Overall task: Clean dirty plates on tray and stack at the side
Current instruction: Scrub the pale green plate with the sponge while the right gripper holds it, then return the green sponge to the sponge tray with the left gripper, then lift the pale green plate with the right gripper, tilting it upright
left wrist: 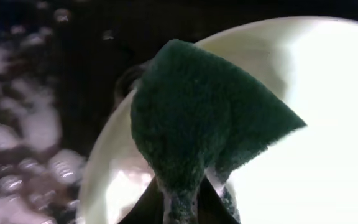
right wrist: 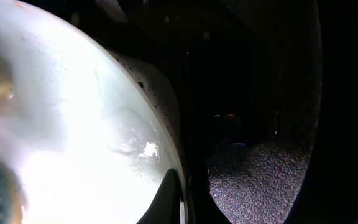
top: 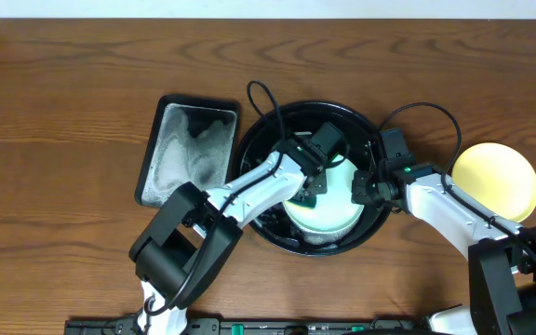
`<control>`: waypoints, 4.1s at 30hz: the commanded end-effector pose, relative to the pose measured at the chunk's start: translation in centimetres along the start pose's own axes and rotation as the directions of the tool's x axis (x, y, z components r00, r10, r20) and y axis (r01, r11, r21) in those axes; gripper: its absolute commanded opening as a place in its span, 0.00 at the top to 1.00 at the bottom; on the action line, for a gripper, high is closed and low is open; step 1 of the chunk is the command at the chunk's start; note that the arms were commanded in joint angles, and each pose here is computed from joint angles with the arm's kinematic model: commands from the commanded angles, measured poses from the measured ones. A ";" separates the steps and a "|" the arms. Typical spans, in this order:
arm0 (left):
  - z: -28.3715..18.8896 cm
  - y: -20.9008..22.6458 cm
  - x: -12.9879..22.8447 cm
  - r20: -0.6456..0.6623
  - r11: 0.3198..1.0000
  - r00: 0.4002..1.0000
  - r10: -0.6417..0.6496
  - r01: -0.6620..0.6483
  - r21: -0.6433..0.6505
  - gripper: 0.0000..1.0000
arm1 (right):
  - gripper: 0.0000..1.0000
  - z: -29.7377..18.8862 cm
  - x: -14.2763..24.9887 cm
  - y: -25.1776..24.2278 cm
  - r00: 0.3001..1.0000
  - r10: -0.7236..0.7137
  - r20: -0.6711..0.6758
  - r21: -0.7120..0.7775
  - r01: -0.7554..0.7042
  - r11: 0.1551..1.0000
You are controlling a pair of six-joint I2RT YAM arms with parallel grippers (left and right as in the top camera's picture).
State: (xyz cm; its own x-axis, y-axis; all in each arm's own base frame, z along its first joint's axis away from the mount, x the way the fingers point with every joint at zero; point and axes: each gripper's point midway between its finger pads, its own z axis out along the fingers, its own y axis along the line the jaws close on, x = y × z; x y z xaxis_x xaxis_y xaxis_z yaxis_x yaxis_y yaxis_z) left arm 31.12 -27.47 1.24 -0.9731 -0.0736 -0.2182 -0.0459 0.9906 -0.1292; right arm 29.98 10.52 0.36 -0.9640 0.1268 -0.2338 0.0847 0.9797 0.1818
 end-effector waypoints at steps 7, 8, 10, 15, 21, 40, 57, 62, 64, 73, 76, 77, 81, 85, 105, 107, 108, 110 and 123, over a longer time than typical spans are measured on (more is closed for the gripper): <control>2.1 -5.4 4.9 -0.271 0.957 0.960 -0.078 0.148 0.250 0.92 | 0.99 0.8 0.7 -1.2 1.000 0.016 -0.020 0.066 -0.015 0.998; 2.1 -5.3 5.1 -0.275 0.958 0.958 -0.077 0.147 0.245 0.92 | 0.99 0.8 0.7 -1.2 1.000 0.016 -0.021 0.066 -0.015 0.998; 2.1 -5.0 5.4 -0.290 0.960 0.953 -0.092 0.163 0.229 0.92 | 0.99 0.8 0.7 -1.2 1.000 0.016 -0.021 0.066 -0.015 0.998; 1.6 -4.4 7.5 -0.387 0.961 0.916 -0.106 0.194 0.195 0.92 | 0.99 0.8 0.7 -1.2 1.000 0.016 -0.019 0.066 -0.015 0.998; 2.8 2.7 5.2 -0.190 0.990 0.976 -0.103 0.083 -0.112 0.92 | 0.99 0.8 0.7 -1.2 1.000 0.016 -0.019 0.066 -0.015 0.998; -3.6 8.4 -5.4 0.182 0.858 0.963 0.200 -0.083 -0.507 0.92 | 0.99 0.7 1.2 -2.1 0.999 0.018 -0.036 0.112 -0.014 0.994; -17.7 14.7 -10.3 0.356 0.951 0.932 -0.072 0.173 -0.258 0.85 | 0.99 0.7 1.2 -2.1 0.999 0.017 -0.035 0.113 -0.013 0.993; -15.6 17.7 -10.1 0.174 0.988 0.979 -0.106 0.123 -0.089 0.85 | 0.99 0.8 1.0 -1.3 0.997 -0.067 -0.037 0.069 0.070 0.995; -14.1 18.6 -9.6 0.106 0.996 0.991 -0.086 0.089 -0.029 0.86 | 0.99 0.8 1.0 -1.1 0.995 -0.095 -0.041 0.055 0.097 0.994; -8.0 21.8 -7.3 -0.068 1.000 0.997 -0.027 0.028 0.005 0.69 | 0.99 0.0 0.4 0.0 0.985 -0.174 -0.012 0.001 0.174 0.985; -7.5 22.0 -7.2 -0.080 1.000 0.996 -0.031 0.031 0.002 0.62 | 0.99 -1.5 -0.5 0.6 0.980 -0.196 0.045 -0.017 0.197 0.980; -7.6 21.9 -7.4 -0.073 1.000 0.997 -0.030 0.030 0.004 0.55 | 0.99 -2.2 -0.9 0.8 0.976 -0.206 0.070 -0.022 0.208 0.978; -9.5 21.6 -8.4 -0.017 1.000 1.000 -0.025 0.025 0.014 0.40 | 0.99 -5.3 -2.3 1.8 0.953 -0.244 0.180 -0.039 0.254 0.966; -12.3 21.2 -9.0 0.059 0.999 0.998 -0.032 0.030 0.027 0.35 | 0.99 -7.9 -3.1 2.5 0.929 -0.259 0.264 -0.048 0.281 0.958; -16.0 20.8 -9.3 0.155 0.999 0.988 -0.022 0.016 0.043 0.18 | 0.99 -17.8 -4.3 3.5 0.669 -0.528 0.523 0.448 0.311 0.838; -16.0 20.8 -9.3 0.155 0.999 0.988 -0.023 0.017 0.042 0.18 | 0.99 -18.6 -4.0 4.0 0.640 -0.552 0.535 0.480 0.308 0.822; -16.0 20.8 -9.3 0.155 0.999 0.988 -0.023 0.017 0.042 0.18 | 0.99 -18.9 -3.7 4.4 0.620 -0.577 0.532 0.504 0.316 0.804; -16.0 20.8 -9.3 0.155 0.999 0.988 -0.022 0.016 0.043 0.18 | 0.99 -19.5 -3.4 4.9 0.581 -0.627 0.520 0.555 0.328 0.764; -16.0 20.8 -9.3 0.155 0.999 0.988 -0.022 0.016 0.042 0.18 | 0.99 -24.8 -1.1 7.2 0.375 -0.795 0.477 0.790 0.213 0.575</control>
State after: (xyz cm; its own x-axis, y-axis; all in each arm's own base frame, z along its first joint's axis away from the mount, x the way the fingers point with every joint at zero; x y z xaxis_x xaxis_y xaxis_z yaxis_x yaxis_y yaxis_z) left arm 35.24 -4.23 15.37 -0.9304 -0.1092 -0.3499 -0.0554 0.9855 -0.1602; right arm 25.97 15.10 23.26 -0.3329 -0.6288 -0.7026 -0.0991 0.7644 -0.6371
